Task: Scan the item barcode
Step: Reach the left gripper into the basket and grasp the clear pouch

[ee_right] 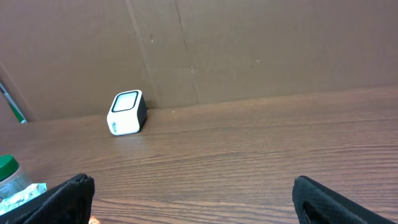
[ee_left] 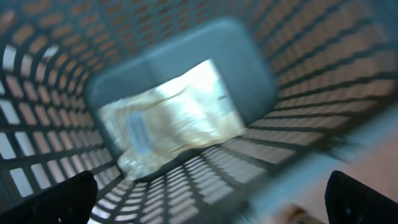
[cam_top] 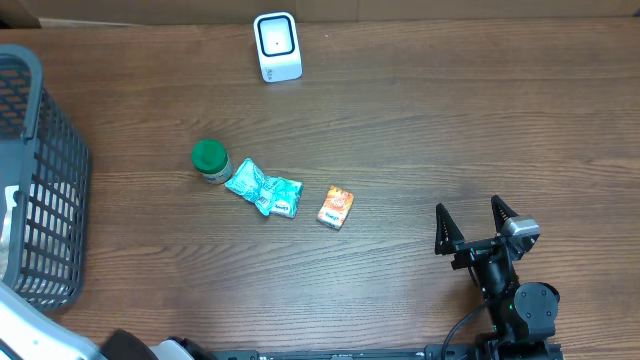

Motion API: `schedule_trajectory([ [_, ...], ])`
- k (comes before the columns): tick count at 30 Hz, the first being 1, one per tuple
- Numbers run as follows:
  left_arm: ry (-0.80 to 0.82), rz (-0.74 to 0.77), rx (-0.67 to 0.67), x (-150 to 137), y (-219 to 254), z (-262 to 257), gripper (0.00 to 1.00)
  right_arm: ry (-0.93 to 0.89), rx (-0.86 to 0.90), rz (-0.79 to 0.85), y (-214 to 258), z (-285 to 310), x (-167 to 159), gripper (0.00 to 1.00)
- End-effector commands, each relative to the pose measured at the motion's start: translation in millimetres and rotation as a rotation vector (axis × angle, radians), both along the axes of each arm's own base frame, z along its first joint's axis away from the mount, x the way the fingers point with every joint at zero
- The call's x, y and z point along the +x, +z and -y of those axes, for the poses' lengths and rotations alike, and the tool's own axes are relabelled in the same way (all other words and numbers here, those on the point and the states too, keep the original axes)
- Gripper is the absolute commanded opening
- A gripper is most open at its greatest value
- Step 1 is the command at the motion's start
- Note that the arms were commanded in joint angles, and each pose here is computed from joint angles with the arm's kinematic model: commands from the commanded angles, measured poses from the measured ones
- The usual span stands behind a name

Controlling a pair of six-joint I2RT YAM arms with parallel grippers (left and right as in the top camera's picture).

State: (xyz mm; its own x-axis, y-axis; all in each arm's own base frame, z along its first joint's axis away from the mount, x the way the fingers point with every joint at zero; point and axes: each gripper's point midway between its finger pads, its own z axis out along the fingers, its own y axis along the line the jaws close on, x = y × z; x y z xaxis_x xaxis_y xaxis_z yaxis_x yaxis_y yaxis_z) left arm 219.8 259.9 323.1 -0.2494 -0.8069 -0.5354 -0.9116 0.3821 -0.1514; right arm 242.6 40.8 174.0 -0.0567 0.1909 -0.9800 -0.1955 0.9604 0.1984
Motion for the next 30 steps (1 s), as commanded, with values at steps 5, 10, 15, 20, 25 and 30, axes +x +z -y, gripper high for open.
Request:
schedule_trajectory([
  [5, 0.097, -0.167, -0.094, -34.7, -67.8, -34.5, 1.00, -0.002, 0.002, 0.001, -2.5, 0.0, 0.2, 1.00],
  [10, 0.028, -0.219, -0.122, -39.5, -107.6, -39.8, 1.00, -0.002, 0.002, 0.001, -2.5, 0.0, 0.2, 1.00],
  [15, -0.092, -0.251, -0.142, -32.1, -136.3, -41.3, 1.00, -0.002, 0.002, 0.000, -2.6, 0.0, 0.2, 1.00],
  [20, -0.136, -0.326, -0.211, -32.2, -166.7, -44.8, 1.00, -0.002, 0.002, 0.000, -2.6, 0.0, 0.2, 1.00],
  [25, -0.153, -0.360, -0.262, -28.3, -193.2, -50.7, 1.00, -0.002, 0.002, 0.000, -2.6, 0.0, 0.2, 1.00],
  [30, -0.193, -0.389, -0.303, -23.4, -219.7, -55.7, 0.99, -0.002, 0.002, 0.001, -2.5, 0.0, 0.2, 1.00],
])
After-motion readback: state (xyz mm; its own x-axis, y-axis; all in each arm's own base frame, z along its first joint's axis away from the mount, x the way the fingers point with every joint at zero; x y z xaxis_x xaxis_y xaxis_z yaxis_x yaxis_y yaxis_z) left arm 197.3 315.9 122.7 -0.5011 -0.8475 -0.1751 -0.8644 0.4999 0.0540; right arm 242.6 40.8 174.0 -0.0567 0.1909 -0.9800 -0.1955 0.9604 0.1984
